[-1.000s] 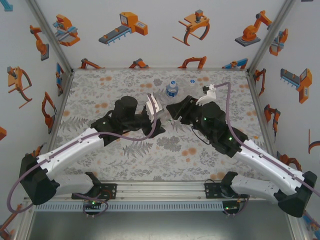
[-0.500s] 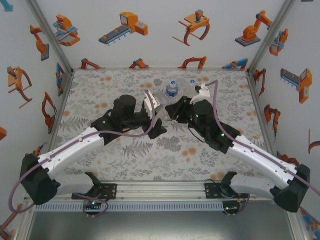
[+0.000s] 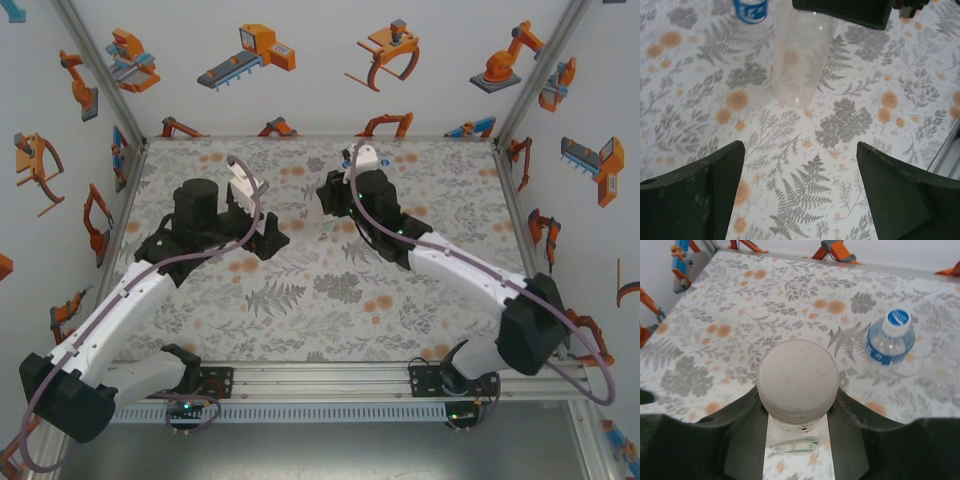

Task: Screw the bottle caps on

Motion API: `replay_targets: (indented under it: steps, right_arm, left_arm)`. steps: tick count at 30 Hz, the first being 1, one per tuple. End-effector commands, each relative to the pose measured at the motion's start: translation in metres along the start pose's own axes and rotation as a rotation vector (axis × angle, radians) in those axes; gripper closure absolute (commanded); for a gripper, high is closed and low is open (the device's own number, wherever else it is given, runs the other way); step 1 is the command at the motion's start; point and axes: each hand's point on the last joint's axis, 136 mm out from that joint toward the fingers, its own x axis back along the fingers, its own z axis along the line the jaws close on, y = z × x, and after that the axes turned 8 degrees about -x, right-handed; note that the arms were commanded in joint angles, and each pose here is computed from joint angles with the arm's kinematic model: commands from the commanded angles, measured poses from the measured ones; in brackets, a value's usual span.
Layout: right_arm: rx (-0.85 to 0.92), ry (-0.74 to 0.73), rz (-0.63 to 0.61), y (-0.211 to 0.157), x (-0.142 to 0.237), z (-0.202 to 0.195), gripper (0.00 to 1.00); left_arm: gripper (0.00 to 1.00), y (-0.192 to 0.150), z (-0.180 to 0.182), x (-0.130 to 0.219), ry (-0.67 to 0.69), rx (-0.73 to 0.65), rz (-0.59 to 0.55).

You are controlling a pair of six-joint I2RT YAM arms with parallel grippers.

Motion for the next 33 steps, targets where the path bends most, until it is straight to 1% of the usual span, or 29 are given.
replay_targets:
  steps: [1,3,5,9,15,20,23,29,33]
  right_arm:
    - [0.08,0.078,-0.147,0.041,-0.027,0.011,0.73]
    - [0.092,0.082,-0.164,0.042,-0.049,0.006,0.74]
    - [0.108,0.078,-0.168,0.042,-0.071,0.001,0.75]
    - [0.14,0.08,-0.164,0.04,-0.11,-0.008,0.75]
    - [0.181,0.087,-0.137,0.029,-0.151,-0.016,0.76]
    - [0.201,0.072,-0.101,0.015,-0.165,-0.023,0.75]
    - [0.209,0.067,-0.08,0.003,-0.169,-0.026,0.73]
    - [0.212,0.061,-0.038,-0.016,-0.169,-0.033,0.71]
    - [0.213,0.061,-0.023,-0.024,-0.166,-0.035,0.67]
  left_arm:
    - [0.16,-0.017,0.014,0.019,0.052,0.012,0.072]
    - [0.16,-0.037,0.026,0.02,0.121,-0.036,0.111]
    - [0.16,-0.052,0.037,0.021,0.173,-0.026,0.137]
    - [0.16,-0.052,0.037,0.024,0.182,-0.022,0.14]
    - [0.16,-0.056,0.041,0.027,0.194,-0.055,0.171]
    - [0.16,-0.057,0.04,0.028,0.189,-0.063,0.171]
    - [0.16,-0.055,0.038,0.028,0.18,-0.064,0.16]
    - [0.16,-0.056,0.038,0.03,0.187,-0.063,0.163]
    - [0.16,-0.055,0.037,0.03,0.182,-0.064,0.157]
